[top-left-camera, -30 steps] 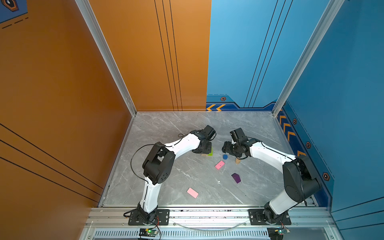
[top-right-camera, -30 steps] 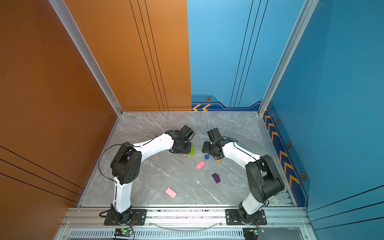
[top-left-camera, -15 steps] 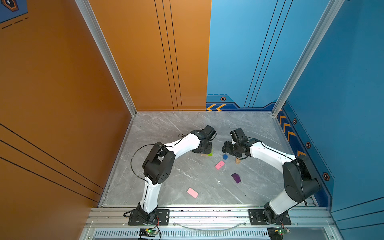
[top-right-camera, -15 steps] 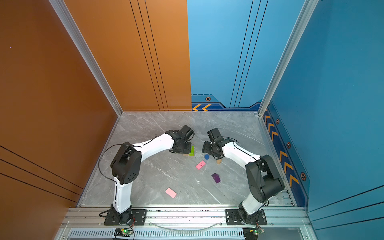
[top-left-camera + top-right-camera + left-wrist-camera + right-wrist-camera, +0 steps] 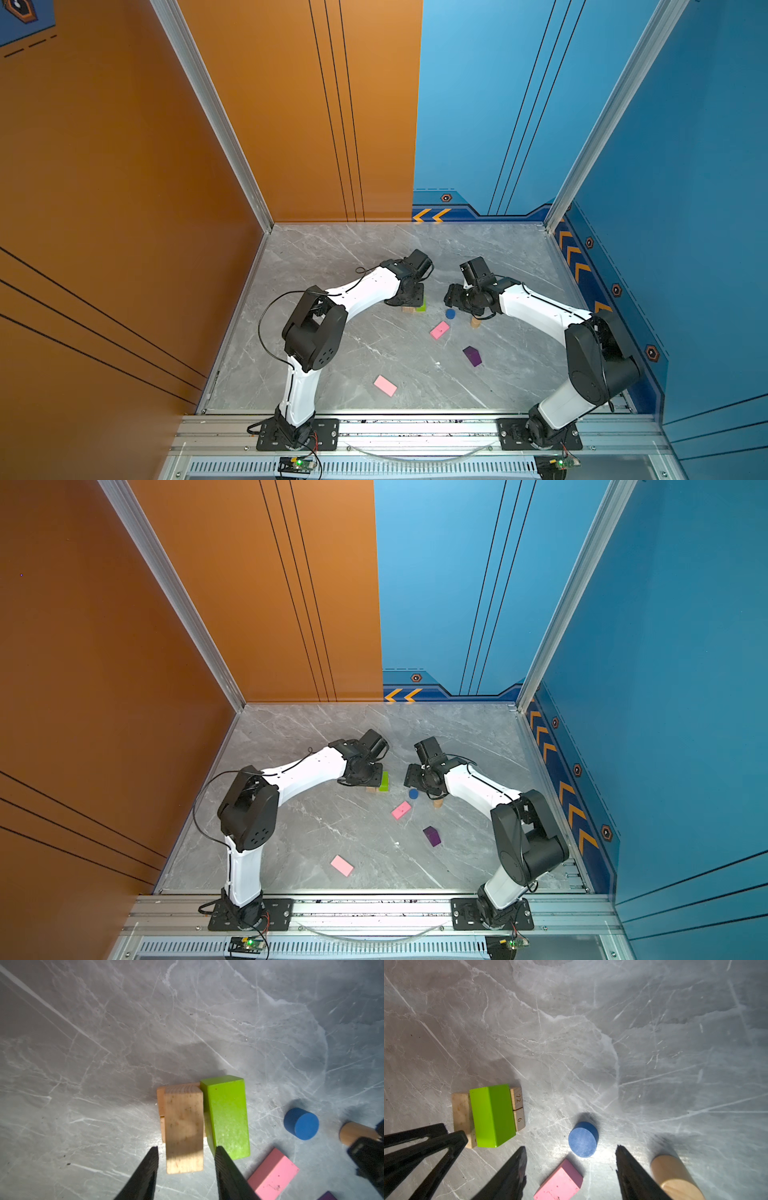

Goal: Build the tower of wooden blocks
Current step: 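Open the left gripper and lift it away from the placed block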

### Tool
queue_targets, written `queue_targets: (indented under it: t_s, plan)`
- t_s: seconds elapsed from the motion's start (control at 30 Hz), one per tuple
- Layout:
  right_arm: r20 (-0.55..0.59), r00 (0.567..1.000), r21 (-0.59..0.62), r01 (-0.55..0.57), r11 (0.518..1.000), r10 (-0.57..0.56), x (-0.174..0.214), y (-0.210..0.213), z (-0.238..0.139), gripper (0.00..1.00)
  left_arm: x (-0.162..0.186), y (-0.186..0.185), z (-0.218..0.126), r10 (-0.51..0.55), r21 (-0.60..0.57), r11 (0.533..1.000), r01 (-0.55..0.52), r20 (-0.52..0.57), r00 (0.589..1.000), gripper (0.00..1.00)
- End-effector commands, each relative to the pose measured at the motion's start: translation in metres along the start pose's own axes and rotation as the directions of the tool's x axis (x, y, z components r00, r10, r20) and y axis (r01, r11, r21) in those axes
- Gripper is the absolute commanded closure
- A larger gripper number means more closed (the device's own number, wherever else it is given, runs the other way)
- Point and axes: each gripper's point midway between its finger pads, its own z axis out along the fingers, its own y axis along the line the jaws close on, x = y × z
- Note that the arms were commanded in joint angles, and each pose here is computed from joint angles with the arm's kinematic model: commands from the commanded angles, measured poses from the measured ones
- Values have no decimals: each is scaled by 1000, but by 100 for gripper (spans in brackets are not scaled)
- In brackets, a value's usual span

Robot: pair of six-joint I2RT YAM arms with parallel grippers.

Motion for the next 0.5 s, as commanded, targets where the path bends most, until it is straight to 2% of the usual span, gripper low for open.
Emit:
queue_targets:
  t_s: [0.0,0.1,0.23,0.37,0.47]
  plan:
    - [8,1000,-10,11,1000,-11,0,-1,-6,31,-6,0,-22,17,-12,1000,-16,40,999,54]
    - [10,1000,-12,11,1000,-11,-1,0,-7,30,-7,2,-30,20,-20,1000,-19,54,998,58]
    - [11,1000,-11,12,1000,-12,-1,-1,-7,31,-8,7,-45,20,-22,1000,-19,84,996,71]
    - [11,1000,-22,10,1000,-10,0,2,-7,40,1,7,-61,40,-10,999,-39,102,994,97]
    - [10,1000,-35,14,999,-14,0,6,-6,51,15,8,-63,50,2,999,-51,90,995,100]
